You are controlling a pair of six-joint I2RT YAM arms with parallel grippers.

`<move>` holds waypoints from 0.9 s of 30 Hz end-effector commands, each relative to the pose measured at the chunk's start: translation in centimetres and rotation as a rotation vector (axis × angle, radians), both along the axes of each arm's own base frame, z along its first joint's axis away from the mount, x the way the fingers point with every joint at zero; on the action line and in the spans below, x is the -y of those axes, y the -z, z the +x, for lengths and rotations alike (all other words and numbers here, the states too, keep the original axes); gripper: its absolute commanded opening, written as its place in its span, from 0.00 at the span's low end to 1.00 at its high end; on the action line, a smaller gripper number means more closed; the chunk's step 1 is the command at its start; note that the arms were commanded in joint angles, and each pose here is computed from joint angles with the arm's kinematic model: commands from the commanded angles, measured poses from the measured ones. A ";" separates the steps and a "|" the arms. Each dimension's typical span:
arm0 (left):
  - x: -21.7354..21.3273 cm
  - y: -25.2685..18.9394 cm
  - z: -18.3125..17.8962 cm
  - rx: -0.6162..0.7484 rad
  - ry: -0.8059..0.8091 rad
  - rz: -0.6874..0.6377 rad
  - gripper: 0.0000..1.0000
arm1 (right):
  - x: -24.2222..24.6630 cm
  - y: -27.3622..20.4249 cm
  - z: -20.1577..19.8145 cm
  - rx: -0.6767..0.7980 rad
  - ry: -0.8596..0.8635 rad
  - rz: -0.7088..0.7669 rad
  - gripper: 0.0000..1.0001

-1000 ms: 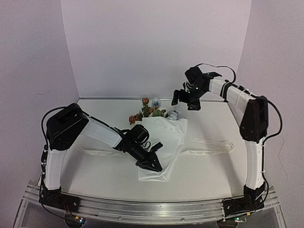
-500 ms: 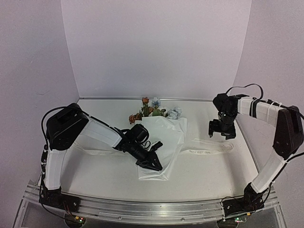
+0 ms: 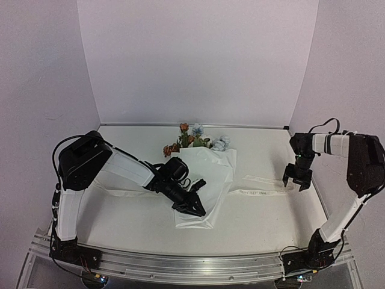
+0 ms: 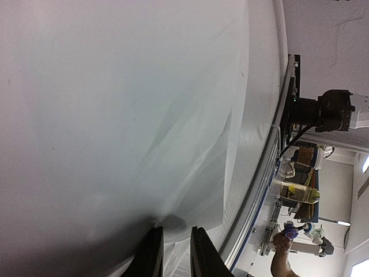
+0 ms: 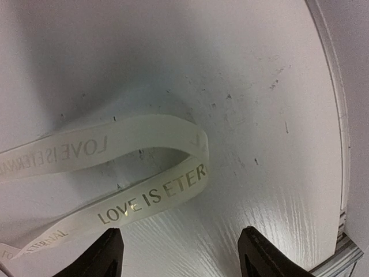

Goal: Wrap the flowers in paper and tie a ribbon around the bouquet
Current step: Adjust the fake flower in the folded bouquet, then pick up the right side of the ribbon from the center of the board.

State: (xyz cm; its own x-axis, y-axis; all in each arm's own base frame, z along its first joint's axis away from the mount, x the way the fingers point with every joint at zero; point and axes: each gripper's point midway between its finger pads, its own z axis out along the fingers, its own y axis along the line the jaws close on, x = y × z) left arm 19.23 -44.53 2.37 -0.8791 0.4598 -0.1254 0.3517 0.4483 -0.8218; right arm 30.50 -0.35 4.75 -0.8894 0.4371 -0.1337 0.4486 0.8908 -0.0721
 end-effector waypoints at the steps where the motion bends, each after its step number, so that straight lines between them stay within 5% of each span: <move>1: 0.5 -2.0 1.2 0.052 -0.016 -0.023 0.19 | 0.6 0.5 2.1 0.022 0.127 0.088 0.65; 13: 0.5 -2.6 1.2 0.061 -0.007 -0.023 0.20 | 1.2 2.9 3.5 -0.049 0.306 0.196 0.54; 21: 1.0 -5.6 1.6 0.100 -0.009 -0.075 0.27 | 1.1 1.8 4.5 0.004 0.317 0.220 0.02; 27: 0.8 -6.8 1.6 0.114 -0.017 -0.087 0.29 | -0.1 -1.6 5.9 0.195 0.307 0.303 0.00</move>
State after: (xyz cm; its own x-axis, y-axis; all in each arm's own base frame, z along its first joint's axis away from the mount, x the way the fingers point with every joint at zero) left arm 19.55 -44.56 4.74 -0.8780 0.4522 -0.1566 0.3734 0.4427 -0.8152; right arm 34.63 -1.04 2.17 -0.7074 0.7068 -0.0053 0.7005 0.7021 0.1276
